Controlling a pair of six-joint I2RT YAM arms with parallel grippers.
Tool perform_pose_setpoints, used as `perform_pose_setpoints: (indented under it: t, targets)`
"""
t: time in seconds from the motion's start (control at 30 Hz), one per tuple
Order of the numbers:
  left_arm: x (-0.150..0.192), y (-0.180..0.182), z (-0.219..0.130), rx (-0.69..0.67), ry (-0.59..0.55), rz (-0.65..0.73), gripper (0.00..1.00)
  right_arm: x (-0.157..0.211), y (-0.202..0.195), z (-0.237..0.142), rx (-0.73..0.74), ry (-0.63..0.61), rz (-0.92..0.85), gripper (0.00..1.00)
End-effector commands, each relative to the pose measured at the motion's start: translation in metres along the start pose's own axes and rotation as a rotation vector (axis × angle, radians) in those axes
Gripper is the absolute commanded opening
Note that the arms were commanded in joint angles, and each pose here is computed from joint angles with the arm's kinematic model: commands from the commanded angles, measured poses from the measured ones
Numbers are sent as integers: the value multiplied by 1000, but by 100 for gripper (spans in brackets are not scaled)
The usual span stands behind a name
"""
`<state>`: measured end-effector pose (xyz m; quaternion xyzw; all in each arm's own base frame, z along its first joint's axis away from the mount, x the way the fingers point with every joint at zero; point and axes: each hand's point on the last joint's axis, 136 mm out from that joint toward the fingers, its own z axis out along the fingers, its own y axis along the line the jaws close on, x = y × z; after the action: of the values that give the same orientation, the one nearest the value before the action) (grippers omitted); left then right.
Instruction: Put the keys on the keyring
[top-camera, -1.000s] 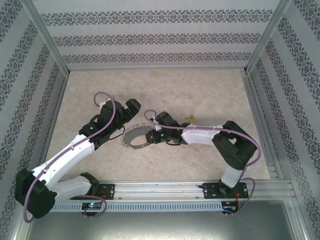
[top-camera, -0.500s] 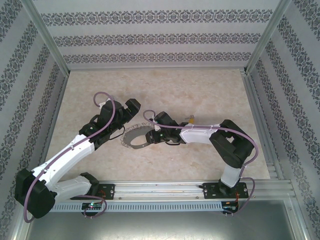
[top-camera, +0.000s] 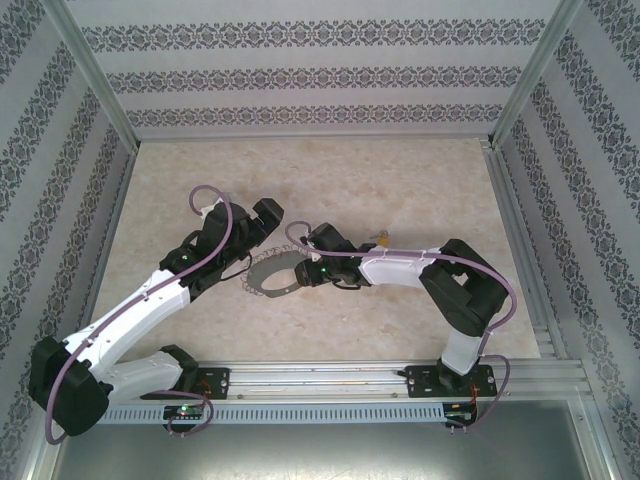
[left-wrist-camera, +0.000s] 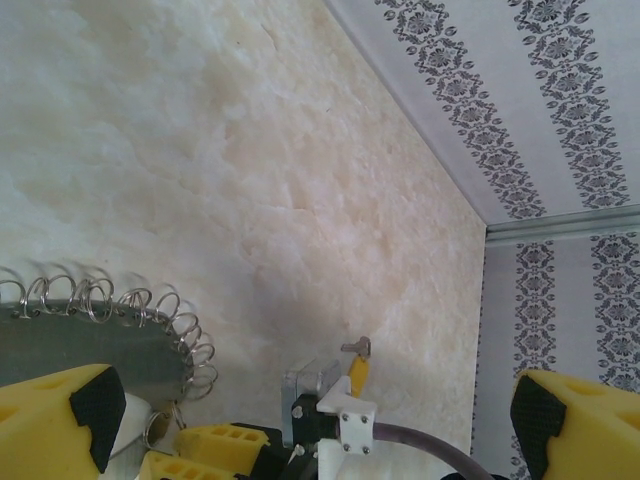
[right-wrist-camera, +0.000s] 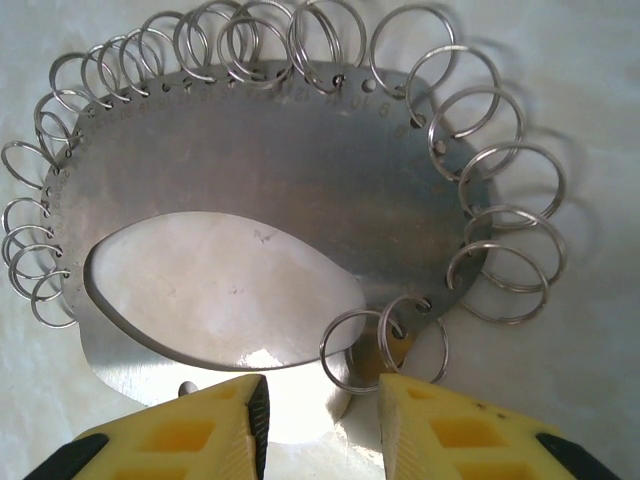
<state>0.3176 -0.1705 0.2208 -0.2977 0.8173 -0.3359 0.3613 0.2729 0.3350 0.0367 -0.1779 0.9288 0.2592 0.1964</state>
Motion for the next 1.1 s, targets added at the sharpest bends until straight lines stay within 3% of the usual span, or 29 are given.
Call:
perform_pose_setpoints:
  t: [0.0,1.07]
  targets:
    - [-6,-25,-7,62,-28,-1,100,-4,-4,2,42,1,-36,36]
    - [-15,-45,-33,98,-129,77,100,1,-2,15,177,44,-181,34]
